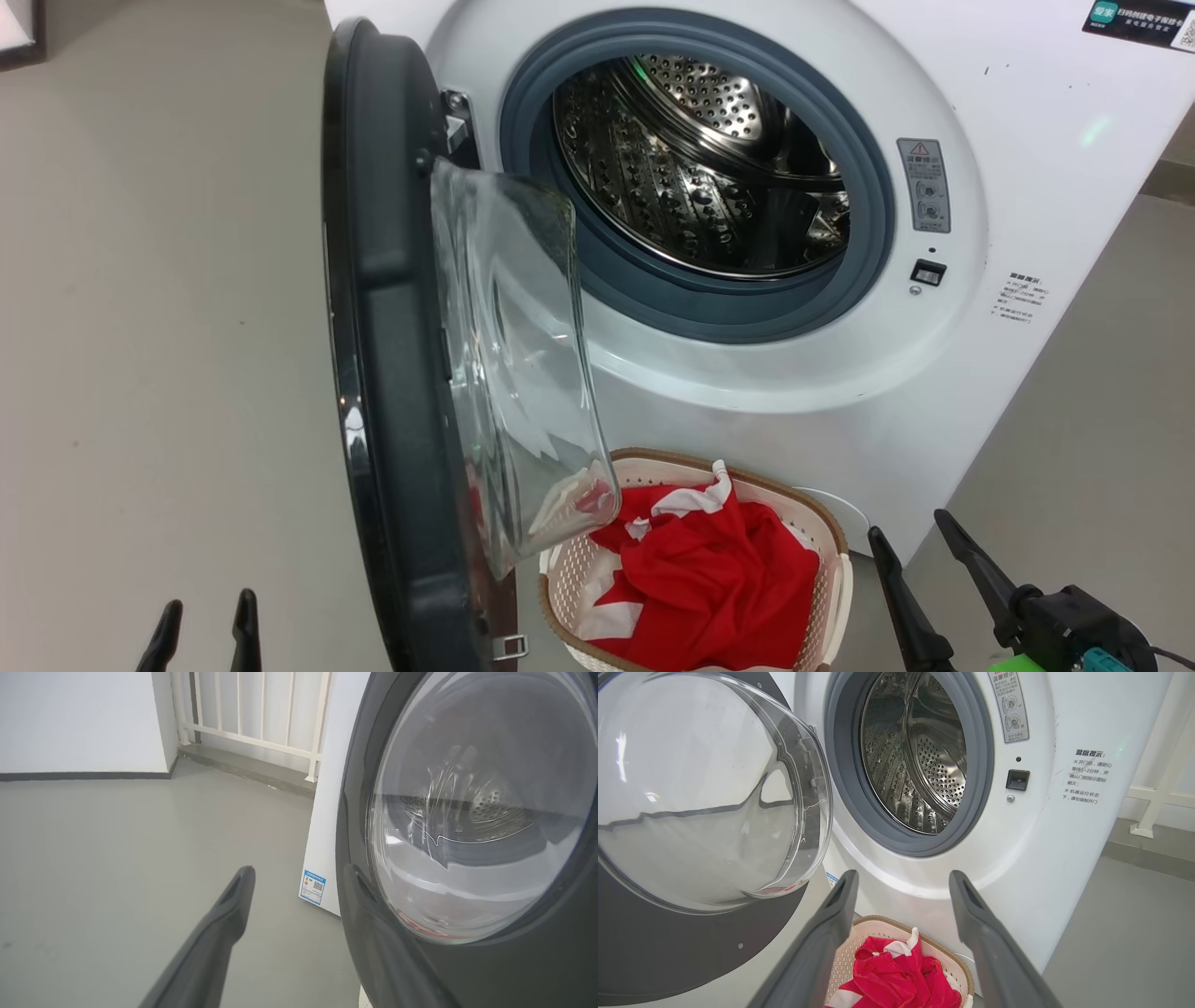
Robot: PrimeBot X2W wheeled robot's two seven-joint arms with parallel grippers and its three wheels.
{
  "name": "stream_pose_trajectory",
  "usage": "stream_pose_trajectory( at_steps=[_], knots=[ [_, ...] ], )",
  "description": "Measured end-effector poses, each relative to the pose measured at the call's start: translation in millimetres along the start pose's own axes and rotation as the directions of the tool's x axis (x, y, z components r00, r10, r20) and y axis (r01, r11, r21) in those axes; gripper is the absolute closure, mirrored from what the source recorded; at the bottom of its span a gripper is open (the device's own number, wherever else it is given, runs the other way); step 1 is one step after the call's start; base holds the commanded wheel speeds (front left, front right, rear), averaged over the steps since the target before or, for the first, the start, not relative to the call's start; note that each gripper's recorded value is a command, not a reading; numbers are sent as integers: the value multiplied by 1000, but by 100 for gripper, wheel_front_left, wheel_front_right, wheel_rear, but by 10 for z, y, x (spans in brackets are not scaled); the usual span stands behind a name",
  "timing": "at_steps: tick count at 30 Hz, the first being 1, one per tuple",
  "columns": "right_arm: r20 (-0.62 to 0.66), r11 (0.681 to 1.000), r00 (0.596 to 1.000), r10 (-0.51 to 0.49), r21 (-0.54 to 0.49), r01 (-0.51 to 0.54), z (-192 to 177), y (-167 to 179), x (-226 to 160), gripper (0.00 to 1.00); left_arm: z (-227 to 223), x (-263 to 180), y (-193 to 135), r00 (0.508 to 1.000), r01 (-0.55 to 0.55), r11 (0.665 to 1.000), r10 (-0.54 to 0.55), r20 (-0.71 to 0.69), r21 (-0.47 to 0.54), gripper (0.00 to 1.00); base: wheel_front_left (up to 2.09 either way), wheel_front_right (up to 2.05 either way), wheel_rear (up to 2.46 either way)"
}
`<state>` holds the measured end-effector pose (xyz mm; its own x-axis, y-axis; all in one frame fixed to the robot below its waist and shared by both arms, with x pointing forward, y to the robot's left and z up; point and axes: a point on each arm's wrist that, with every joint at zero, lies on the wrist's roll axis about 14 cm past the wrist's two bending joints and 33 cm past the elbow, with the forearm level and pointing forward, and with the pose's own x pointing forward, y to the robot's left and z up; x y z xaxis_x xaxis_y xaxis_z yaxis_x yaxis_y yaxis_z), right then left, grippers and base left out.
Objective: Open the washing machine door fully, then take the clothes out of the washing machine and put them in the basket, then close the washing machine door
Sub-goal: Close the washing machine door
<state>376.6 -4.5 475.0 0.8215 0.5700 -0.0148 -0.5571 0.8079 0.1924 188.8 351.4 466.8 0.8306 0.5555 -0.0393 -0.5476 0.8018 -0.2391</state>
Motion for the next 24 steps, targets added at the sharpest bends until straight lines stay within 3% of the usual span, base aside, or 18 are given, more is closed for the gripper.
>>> stream_pose_trajectory(
  at_steps=[7,24],
  knots=[
    [4,1000,1000,-5,1,5,12,-7,-6,0,125,-48,-9,999,-10,988,4,39,154,0,0,0,0],
    [-11,1000,1000,-17,9,17,-40,-16,-66,0,48,-117,5,1000,-18,984,15,17,179,0,0,0,0]
  ],
)
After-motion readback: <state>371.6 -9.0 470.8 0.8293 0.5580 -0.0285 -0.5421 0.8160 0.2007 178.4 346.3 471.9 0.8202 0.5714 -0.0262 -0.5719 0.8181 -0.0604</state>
